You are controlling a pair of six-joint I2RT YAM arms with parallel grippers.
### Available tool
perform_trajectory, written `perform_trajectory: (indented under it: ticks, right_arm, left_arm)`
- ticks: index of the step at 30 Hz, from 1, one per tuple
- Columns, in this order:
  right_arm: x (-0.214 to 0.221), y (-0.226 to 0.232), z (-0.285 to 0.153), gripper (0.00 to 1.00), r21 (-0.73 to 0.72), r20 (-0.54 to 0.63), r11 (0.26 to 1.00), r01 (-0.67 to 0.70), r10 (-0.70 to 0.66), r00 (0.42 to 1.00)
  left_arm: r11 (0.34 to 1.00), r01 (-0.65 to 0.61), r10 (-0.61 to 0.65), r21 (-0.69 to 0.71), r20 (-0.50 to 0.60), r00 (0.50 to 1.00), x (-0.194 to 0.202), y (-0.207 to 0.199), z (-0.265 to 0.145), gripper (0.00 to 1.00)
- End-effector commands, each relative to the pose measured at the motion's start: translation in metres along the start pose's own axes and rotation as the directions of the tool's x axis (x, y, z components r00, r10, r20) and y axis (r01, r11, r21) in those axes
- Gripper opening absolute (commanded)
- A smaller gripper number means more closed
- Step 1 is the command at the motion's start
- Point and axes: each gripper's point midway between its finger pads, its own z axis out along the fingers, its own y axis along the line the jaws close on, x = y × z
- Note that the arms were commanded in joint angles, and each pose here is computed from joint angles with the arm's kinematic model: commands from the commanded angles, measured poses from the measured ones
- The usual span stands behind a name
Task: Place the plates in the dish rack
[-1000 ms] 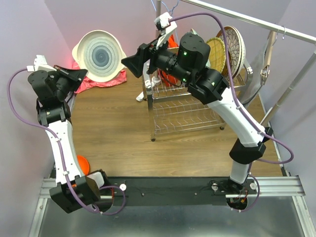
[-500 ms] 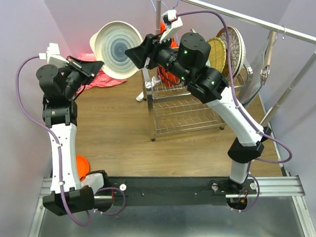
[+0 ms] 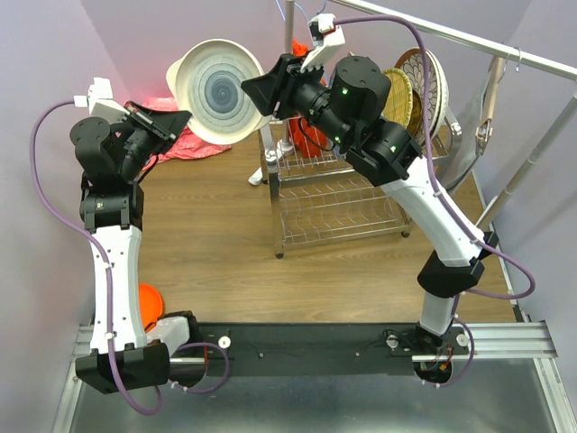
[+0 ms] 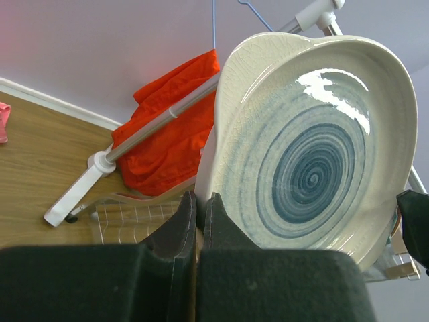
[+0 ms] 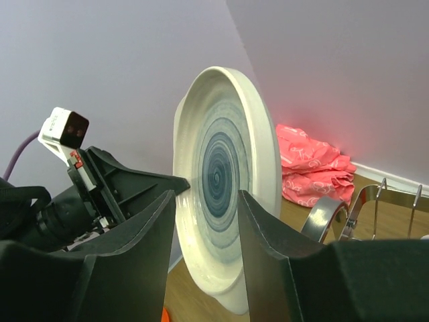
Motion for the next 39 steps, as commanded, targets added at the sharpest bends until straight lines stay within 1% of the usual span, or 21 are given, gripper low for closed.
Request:
perform_trajectory:
  ticks: [1,4,7,8,9,12,17,21,26,32,38,39]
  right_arm:
    - [-0.046,0.003,-0.019,0.51,0.0,0.106,0.999,0.039,-0.039,0.994]
    - [-0.058,-0.005,-0.022,0.52,0.046,0.143,0.997,0.062,-0.068,0.987]
    - [-0.054,-0.014,-0.021,0.57,0.079,0.137,0.995,0.058,-0.068,0.988]
    - [-0.045,-0.017,-0.018,0.58,0.084,0.115,0.995,0.056,-0.066,0.991]
    - [-0.042,-0.016,-0.017,0.61,0.08,0.108,0.995,0.053,-0.062,0.992]
    - [-0.035,-0.016,-0.015,0.64,0.07,0.09,0.997,0.044,-0.051,0.995]
    - [-0.033,-0.009,-0.012,0.63,0.03,0.082,0.999,0.035,-0.037,0.996]
    - [-0.023,-0.005,-0.011,0.58,0.008,0.054,1.0,0.015,-0.015,0.998]
    - [-0.01,-0.009,-0.009,0.55,0.019,0.023,1.0,0.004,-0.004,1.0]
    - [-0.013,-0.01,-0.008,0.49,0.023,0.032,1.0,0.007,-0.008,0.999]
    - [-0.023,-0.006,-0.01,0.37,0.007,0.055,0.999,0.042,-0.042,0.998]
    - [-0.023,-0.006,-0.01,0.32,0.004,0.055,0.999,0.048,-0.048,0.997]
  left_arm:
    - [0.99,-0.07,0.052,0.125,0.14,0.989,-0.036,-0.055,-0.017,0.0]
    - [0.987,-0.092,0.072,0.135,0.144,0.987,-0.038,-0.059,-0.017,0.0]
    - [0.981,-0.12,0.097,0.154,0.151,0.984,-0.04,-0.064,-0.016,0.0]
    - [0.978,-0.13,0.105,0.164,0.155,0.982,-0.042,-0.066,-0.016,0.0]
    - [0.976,-0.136,0.109,0.171,0.154,0.982,-0.042,-0.068,-0.016,0.0]
    - [0.968,-0.159,0.13,0.197,0.153,0.98,-0.041,-0.075,-0.017,0.0]
    - [0.955,-0.213,0.18,0.207,0.164,0.97,-0.042,-0.08,-0.018,0.0]
    - [0.942,-0.257,0.222,0.216,0.173,0.96,-0.042,-0.085,-0.016,0.0]
    - [0.922,-0.297,0.253,0.249,0.192,0.948,-0.041,-0.1,-0.016,0.0]
    - [0.906,-0.338,0.284,0.255,0.225,0.932,-0.045,-0.111,-0.019,0.0]
    - [0.901,-0.368,0.311,0.231,0.248,0.917,-0.046,-0.11,-0.017,0.0]
    - [0.9,-0.37,0.314,0.229,0.247,0.917,-0.046,-0.109,-0.015,0.0]
